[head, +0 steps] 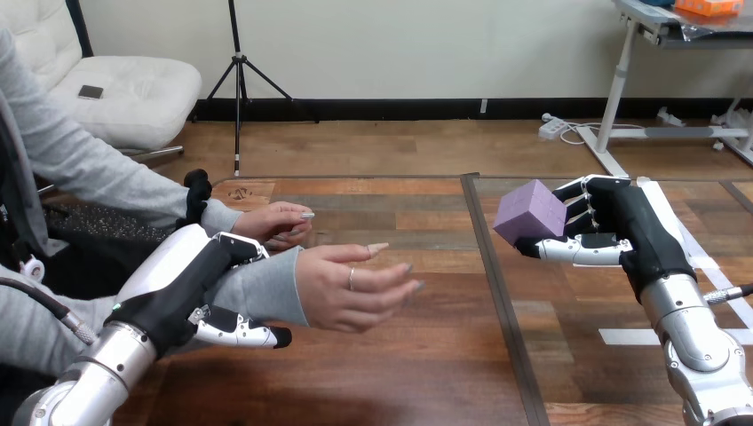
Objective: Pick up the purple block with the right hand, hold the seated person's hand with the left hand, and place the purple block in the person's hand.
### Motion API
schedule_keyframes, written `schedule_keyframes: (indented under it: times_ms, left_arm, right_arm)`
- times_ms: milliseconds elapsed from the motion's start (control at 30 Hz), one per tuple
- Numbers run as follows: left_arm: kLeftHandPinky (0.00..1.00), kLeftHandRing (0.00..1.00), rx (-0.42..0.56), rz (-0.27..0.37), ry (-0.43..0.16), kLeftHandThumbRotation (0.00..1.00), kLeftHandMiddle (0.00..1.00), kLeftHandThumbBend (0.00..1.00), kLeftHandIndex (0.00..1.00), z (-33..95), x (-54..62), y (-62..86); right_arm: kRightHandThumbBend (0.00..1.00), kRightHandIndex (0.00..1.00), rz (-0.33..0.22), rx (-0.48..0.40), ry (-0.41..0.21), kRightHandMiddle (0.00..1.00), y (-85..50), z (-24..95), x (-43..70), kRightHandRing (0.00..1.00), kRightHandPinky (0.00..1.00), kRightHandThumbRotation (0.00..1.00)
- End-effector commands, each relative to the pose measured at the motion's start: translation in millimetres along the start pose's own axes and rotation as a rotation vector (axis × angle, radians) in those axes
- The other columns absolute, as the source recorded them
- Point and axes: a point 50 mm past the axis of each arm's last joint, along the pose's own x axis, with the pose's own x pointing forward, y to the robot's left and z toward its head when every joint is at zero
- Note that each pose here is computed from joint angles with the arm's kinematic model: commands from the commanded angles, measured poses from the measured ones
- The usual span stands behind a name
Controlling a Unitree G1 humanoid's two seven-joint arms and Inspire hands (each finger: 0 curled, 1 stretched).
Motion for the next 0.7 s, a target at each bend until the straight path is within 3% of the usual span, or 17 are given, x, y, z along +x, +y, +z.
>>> schedule_keyframes:
  times_ms: [0, 367, 667]
  left_arm:
    - [0.36, 0.41, 0.068, 0.044, -0.082, 0.00, 0.44, 0.83, 0.44, 16.8, 10.7, 21.6]
    - [0.37, 0.42, 0.100, 0.024, -0.074, 0.00, 0.45, 0.84, 0.45, 16.7, 10.1, 22.5]
    - [0.40, 0.45, 0.136, -0.040, -0.046, 0.00, 0.48, 0.82, 0.47, 17.6, 9.6, 24.3]
  right_arm:
    - [0.86, 0.44, -0.047, 0.005, -0.070, 0.42, -11.1, 17.1, 8.0, 0.38, 0.36, 0.00]
    - [0.87, 0.43, -0.047, 0.017, -0.070, 0.42, -11.0, 15.9, 7.4, 0.38, 0.36, 0.00]
    - [0.87, 0.43, -0.045, 0.019, -0.058, 0.42, -11.5, 15.0, 7.7, 0.39, 0.37, 0.00]
